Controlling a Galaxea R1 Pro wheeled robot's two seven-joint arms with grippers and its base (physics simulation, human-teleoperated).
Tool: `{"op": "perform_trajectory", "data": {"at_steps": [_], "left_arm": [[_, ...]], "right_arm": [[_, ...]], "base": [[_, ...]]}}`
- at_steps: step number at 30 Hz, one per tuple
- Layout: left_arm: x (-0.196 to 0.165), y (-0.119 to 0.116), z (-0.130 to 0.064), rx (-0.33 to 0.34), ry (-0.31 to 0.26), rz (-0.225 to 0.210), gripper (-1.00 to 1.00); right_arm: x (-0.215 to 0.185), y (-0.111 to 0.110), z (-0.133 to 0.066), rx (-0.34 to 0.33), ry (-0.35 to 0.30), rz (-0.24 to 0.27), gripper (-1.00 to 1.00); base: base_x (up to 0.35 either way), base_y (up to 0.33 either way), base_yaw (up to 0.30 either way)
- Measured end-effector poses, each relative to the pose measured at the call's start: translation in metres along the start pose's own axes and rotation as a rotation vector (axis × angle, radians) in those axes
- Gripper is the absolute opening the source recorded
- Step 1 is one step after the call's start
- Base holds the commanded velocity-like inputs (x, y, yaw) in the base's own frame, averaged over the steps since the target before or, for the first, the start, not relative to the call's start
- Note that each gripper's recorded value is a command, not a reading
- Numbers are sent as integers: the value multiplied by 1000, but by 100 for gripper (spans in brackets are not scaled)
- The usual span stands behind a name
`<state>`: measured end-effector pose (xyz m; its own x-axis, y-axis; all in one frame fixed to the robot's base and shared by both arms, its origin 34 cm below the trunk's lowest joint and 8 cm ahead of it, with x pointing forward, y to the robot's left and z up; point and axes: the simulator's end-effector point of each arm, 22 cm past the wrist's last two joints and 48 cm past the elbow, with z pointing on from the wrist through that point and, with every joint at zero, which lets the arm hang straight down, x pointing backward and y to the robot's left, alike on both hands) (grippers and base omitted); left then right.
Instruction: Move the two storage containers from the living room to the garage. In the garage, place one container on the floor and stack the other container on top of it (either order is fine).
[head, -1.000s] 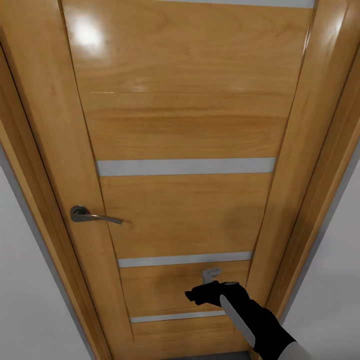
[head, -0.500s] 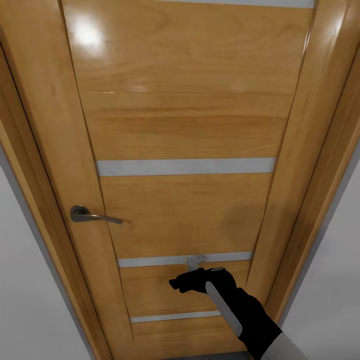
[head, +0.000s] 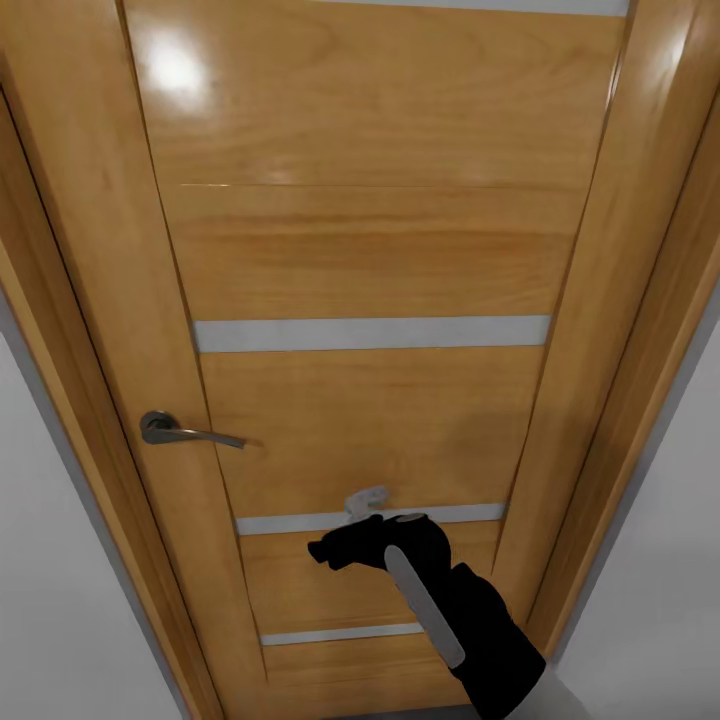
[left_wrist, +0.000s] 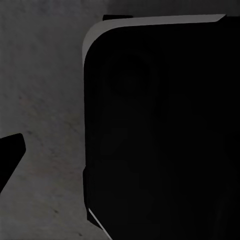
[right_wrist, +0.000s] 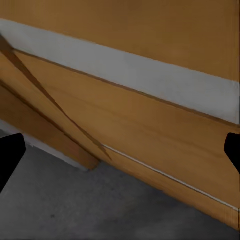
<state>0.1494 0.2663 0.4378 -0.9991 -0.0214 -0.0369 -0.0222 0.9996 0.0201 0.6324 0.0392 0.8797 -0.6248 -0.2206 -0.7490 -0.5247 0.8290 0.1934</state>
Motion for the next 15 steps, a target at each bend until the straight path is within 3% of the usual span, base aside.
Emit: {"op": "perform_trajectory", "data": {"at_steps": [5,6,7,15], "left_arm": [[0,0,0,0,0,0,100],[0,0,0,0,0,1,100],[0,0,0,0,0,0,100],[0,0,0,0,0,2,100]], "right_arm": [[-16,7,-12,43,-13,-42,100],[-37,3,-22,88,-45,-86,100],[-45,1,-24,95,-57,-95,100],[-82,4,-35,83,-112,-112,100]], "base": [[0,0,0],[0,0,0],[0,0,0],[0,0,0]]}}
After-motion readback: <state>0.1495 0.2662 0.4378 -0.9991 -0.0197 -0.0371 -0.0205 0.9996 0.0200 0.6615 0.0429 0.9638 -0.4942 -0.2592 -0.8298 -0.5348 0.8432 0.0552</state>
